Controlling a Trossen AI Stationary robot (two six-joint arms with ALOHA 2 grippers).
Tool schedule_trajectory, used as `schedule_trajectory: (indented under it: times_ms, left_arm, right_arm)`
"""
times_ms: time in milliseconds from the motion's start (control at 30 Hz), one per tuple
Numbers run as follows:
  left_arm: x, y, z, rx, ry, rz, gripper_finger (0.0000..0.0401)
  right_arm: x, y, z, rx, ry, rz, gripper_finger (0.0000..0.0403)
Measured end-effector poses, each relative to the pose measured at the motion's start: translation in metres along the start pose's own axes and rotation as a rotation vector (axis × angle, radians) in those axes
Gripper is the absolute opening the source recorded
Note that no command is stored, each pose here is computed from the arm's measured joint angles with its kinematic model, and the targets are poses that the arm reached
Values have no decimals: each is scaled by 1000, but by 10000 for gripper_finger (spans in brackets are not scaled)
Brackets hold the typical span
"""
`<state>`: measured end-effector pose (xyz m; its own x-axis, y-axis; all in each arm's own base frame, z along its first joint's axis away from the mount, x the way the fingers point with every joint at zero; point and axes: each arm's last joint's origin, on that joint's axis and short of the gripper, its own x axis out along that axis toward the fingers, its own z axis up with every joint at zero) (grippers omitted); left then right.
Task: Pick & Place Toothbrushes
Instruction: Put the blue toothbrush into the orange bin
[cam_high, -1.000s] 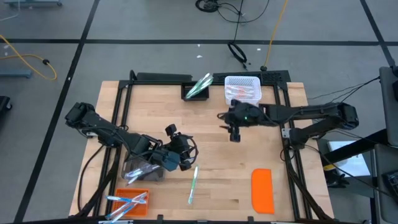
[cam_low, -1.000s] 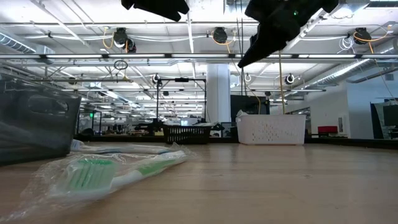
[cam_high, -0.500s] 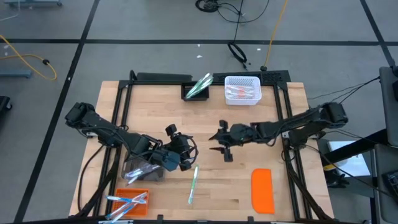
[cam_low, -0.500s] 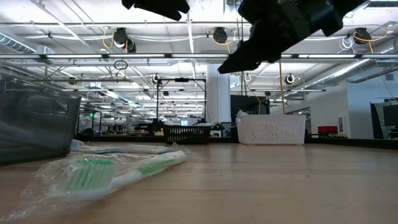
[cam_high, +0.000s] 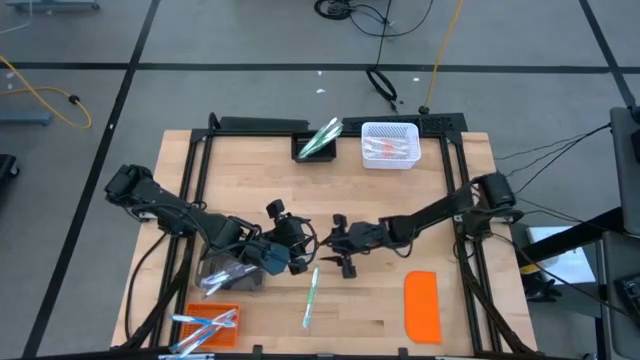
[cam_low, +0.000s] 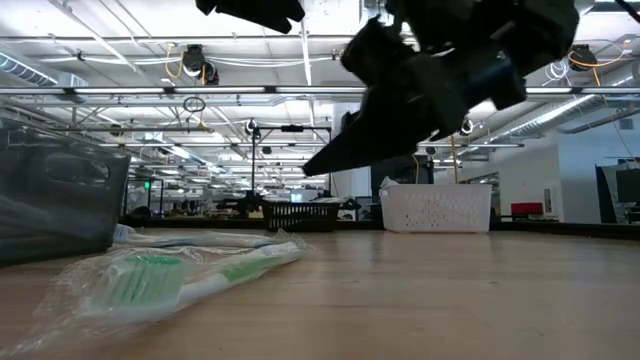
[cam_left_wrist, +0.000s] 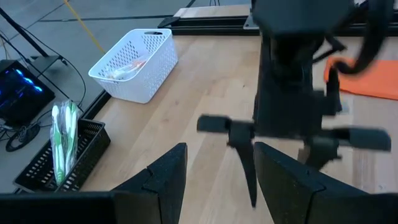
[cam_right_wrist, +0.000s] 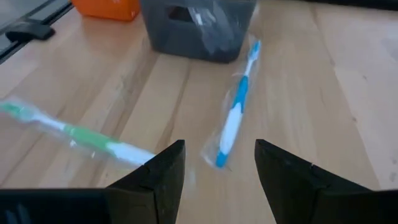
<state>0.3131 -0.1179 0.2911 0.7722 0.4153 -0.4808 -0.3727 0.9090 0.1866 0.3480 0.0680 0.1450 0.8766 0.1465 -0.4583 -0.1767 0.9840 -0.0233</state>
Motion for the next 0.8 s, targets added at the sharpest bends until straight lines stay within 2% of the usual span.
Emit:
schedule_trajectory:
  times_ms: [133,300,667,800]
  left_arm:
    - [0,0,0,0,0,0,189]
    - [0,0,0,0,2,-3,189]
    - [0,0,0,4,3,-8,189]
    - [0,0,0,5,3,-8,189]
  right_arm:
    - [19,4,1,-26,9,4,185]
    - [35,4,0,-40,18,-43,185]
    - [74,12,-15,-47,68,-33,185]
    - [78,11,-17,-76,82,-107,182]
